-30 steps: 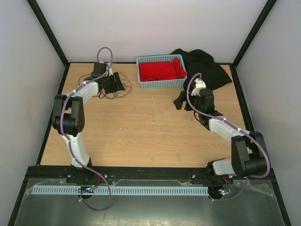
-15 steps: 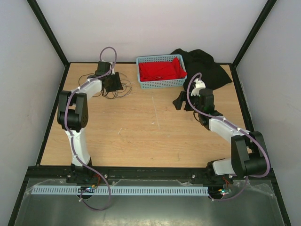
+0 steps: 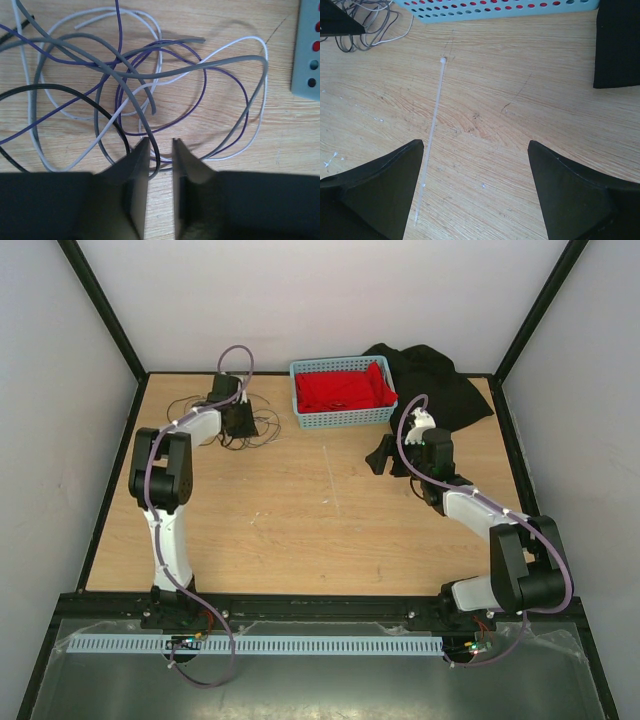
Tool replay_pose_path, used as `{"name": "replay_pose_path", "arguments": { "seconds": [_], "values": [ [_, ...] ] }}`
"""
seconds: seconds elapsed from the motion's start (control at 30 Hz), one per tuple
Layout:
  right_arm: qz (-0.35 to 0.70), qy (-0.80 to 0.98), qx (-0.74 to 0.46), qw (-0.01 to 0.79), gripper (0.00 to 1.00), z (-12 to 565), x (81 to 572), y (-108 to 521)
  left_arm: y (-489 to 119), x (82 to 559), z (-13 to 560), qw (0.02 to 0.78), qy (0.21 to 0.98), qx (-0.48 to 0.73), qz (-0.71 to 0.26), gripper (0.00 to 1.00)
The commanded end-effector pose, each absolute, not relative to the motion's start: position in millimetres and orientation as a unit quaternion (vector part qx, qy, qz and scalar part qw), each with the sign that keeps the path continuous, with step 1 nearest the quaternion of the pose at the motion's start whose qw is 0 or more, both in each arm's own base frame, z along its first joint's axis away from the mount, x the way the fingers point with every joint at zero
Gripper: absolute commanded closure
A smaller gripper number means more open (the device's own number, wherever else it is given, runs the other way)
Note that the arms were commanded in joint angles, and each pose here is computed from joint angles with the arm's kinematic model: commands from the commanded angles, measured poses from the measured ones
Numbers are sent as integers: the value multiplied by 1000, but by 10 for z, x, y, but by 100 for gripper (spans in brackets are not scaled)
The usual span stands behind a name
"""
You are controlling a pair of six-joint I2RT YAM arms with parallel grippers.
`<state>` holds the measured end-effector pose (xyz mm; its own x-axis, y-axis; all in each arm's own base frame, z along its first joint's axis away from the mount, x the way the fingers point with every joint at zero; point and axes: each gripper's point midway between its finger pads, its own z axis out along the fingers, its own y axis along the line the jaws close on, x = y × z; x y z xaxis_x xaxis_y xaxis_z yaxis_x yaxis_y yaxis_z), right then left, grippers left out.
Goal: Zip-tie the wires
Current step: Untie the cable at the center of the board.
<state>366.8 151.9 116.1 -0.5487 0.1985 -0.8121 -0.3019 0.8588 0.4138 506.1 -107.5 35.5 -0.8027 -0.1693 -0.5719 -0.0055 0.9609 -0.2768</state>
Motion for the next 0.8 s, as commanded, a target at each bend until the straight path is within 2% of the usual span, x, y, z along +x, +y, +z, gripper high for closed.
{"name": "replay_pose_path", "arguments": {
  "seconds": [0.0, 0.1, 0.3, 0.47, 0.77],
  "values": [
    [278, 830, -33, 482, 4, 1253, 3696, 1577, -1112, 5124, 402, 319, 938, -34, -132, 82],
    [279, 828, -32, 485, 4, 1288, 3698, 1574, -1095, 5111, 605, 339, 931, -30, -130, 99],
    [291, 822, -34, 488, 4, 1373, 3683, 1608, -1075, 5033, 1389, 391, 911, 0, -135, 100],
    [310, 816, -45, 486, 6, 1454, 3658, 1697, -1138, 4922, 2270, 448, 877, 25, -174, 100],
    [367, 781, -94, 497, 6, 1829, 3632, 2102, -867, 4987, 3923, 535, 761, -63, -361, 100]
  ]
}}
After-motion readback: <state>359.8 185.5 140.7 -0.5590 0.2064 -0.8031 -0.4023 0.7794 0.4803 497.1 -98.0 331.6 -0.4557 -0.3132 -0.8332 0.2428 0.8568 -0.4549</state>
